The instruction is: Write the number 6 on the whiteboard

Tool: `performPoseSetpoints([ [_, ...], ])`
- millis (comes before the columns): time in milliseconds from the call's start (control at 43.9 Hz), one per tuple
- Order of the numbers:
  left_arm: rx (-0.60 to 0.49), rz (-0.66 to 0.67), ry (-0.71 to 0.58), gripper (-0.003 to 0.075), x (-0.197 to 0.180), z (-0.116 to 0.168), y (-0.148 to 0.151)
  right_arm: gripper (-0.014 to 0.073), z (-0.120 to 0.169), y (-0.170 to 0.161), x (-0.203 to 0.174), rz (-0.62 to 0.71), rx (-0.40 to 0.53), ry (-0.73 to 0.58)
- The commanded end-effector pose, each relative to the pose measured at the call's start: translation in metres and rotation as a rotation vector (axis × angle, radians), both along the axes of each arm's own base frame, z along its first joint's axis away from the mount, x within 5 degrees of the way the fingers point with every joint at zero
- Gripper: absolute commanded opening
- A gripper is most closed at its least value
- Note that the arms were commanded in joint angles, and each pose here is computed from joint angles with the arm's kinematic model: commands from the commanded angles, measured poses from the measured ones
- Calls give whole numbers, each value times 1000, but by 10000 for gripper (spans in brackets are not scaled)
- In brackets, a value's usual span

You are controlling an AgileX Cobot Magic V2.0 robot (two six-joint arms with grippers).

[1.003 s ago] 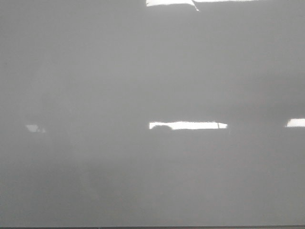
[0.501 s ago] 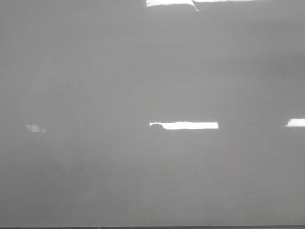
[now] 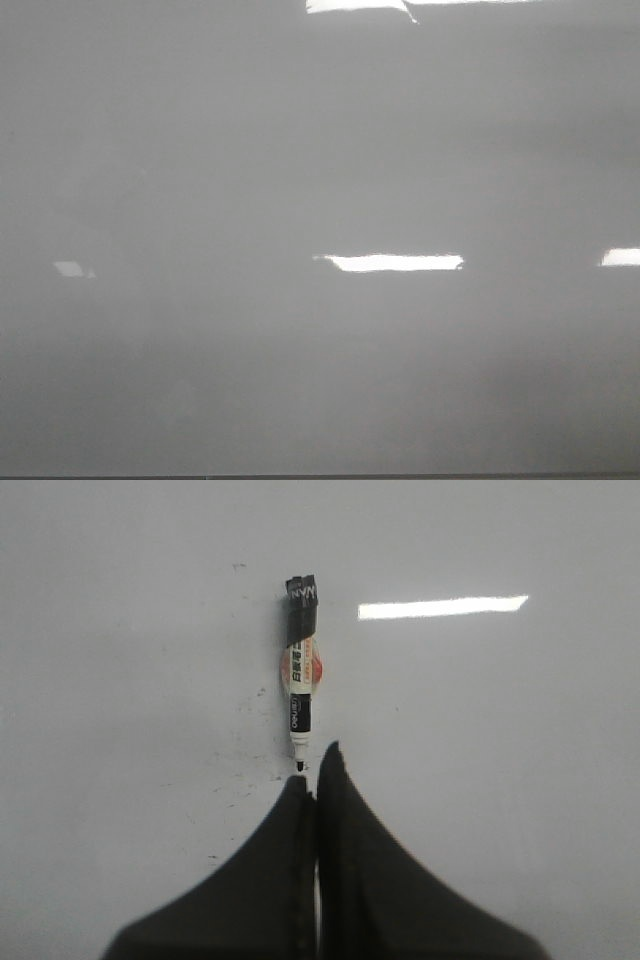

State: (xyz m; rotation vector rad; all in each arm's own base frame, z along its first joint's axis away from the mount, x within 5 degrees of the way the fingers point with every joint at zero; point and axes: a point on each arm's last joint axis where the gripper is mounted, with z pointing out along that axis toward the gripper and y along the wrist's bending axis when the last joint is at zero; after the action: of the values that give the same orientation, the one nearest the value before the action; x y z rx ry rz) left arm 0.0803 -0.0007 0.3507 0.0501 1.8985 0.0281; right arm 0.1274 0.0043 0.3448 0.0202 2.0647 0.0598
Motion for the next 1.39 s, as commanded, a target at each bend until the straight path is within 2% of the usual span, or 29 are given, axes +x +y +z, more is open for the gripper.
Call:
performPoseSetpoints([
  [0,0,-2,-63,17,6,11,0,-25,10,0,10,11,-25,-48],
  [46,1,-1,-56,74,8,10,0,44,8,1,12,17,-18,-38],
  [91,5,0,-47,158,10,10,0,170,8,1,13,18,-9,-36],
  [205,9,1,-29,442,15,8,1,459,8,1,13,19,-6,-36],
  [274,14,2,-14,550,18,6,1,578,8,2,12,19,0,-36],
  [319,14,2,-4,585,21,5,1,612,8,2,12,20,8,-36],
  [570,20,4,81,585,46,3,2,591,8,11,12,90,9,-37],
  [889,14,4,243,585,112,-2,4,591,7,16,14,125,1,-37],
  [1368,12,22,314,585,184,-25,9,591,7,16,14,126,1,-35],
])
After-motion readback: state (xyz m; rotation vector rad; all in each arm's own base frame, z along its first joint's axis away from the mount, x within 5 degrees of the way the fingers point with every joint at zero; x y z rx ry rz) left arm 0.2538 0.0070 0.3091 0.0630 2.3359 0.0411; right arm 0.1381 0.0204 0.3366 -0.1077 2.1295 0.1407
